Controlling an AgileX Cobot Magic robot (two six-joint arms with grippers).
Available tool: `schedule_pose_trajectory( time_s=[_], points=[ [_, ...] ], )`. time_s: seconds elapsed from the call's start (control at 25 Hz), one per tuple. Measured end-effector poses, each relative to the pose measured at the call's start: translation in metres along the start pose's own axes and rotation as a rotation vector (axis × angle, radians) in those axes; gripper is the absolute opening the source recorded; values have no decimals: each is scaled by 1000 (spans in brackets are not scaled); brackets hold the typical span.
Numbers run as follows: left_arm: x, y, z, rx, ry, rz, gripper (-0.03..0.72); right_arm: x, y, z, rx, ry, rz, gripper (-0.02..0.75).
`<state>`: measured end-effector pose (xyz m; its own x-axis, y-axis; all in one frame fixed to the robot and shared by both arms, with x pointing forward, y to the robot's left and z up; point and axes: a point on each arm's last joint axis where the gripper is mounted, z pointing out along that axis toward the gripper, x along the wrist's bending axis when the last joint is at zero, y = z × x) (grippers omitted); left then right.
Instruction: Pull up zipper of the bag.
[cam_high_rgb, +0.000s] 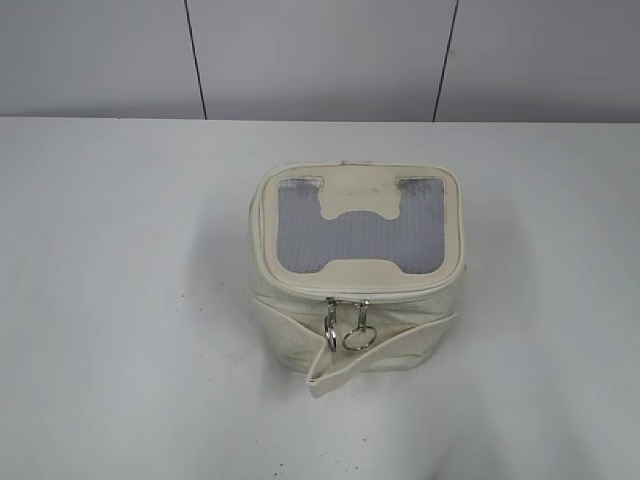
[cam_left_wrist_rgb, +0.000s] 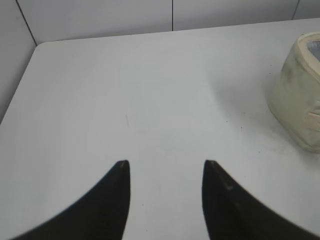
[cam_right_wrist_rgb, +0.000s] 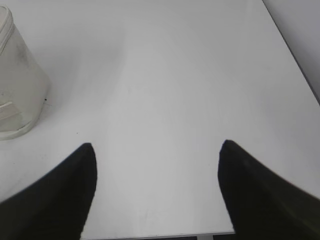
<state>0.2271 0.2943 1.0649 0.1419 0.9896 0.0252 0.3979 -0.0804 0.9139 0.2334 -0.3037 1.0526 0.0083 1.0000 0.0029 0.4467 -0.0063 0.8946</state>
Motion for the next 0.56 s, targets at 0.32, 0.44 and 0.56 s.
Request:
schedule_pose_trajectory(
  time_s=[0.32,0.44,0.56],
  points=[
    [0,0,0,1,22,-10,361,0,0,0,0,0,0,585],
    [0,0,0,1,38,-17,360,0,0,0,0,0,0,585],
    [0,0,0,1,38,-17,360,0,0,0,0,0,0,585]
  ],
)
